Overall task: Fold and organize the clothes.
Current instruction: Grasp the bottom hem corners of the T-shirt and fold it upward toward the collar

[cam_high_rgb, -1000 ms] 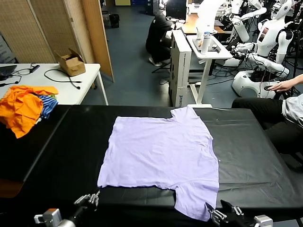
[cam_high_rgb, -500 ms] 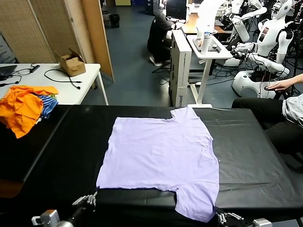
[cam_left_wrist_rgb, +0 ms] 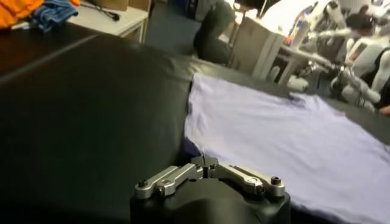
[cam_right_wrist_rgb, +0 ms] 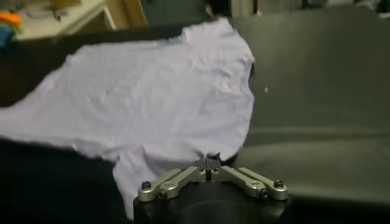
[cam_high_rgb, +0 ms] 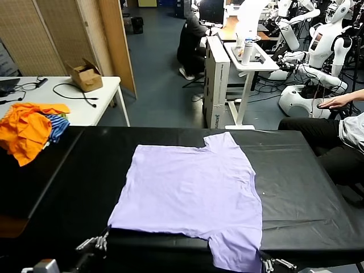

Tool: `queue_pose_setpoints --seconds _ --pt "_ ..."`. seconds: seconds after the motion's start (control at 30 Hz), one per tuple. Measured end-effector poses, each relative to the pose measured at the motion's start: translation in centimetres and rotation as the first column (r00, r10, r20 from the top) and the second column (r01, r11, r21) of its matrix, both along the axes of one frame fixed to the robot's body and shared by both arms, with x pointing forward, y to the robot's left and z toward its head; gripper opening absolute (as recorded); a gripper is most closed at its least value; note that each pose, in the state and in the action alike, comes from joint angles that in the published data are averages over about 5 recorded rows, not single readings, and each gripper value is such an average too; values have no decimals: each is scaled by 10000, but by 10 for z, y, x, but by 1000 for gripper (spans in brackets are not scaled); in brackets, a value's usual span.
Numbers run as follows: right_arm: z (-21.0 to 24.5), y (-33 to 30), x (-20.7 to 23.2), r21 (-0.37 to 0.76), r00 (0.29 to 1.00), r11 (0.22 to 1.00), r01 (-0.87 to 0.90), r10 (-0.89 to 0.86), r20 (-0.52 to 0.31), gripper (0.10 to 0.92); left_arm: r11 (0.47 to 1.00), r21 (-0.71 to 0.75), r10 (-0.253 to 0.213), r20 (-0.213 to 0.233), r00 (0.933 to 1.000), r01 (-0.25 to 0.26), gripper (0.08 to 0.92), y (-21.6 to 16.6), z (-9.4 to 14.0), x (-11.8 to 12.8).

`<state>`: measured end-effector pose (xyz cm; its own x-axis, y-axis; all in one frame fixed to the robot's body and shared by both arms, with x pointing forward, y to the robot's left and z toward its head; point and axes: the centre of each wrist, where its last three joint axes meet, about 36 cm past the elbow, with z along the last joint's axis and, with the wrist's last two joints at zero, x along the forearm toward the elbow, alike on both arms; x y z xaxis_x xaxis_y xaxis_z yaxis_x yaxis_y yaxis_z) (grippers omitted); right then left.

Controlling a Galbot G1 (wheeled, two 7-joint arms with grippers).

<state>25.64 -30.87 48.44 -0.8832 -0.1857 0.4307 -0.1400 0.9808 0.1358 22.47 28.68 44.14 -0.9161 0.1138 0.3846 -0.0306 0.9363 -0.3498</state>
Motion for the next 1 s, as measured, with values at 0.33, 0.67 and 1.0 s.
queue_pose_setpoints --seconds 0.33,0.67,1.0 --pt "-35 -4 61 -426 9996 9988 229 -221 183 139 9960 880 -189 702 9974 127 146 -2 -15 53" --pt "-47 5 101 -700 9994 9975 -10 35 352 139 9845 1663 -701 770 9946 565 146 -7 -29 91" --pt "-56 6 117 -955 9994 9953 185 -155 314 139 9741 2090 -1009 606 9931 862 146 0 -36 111"
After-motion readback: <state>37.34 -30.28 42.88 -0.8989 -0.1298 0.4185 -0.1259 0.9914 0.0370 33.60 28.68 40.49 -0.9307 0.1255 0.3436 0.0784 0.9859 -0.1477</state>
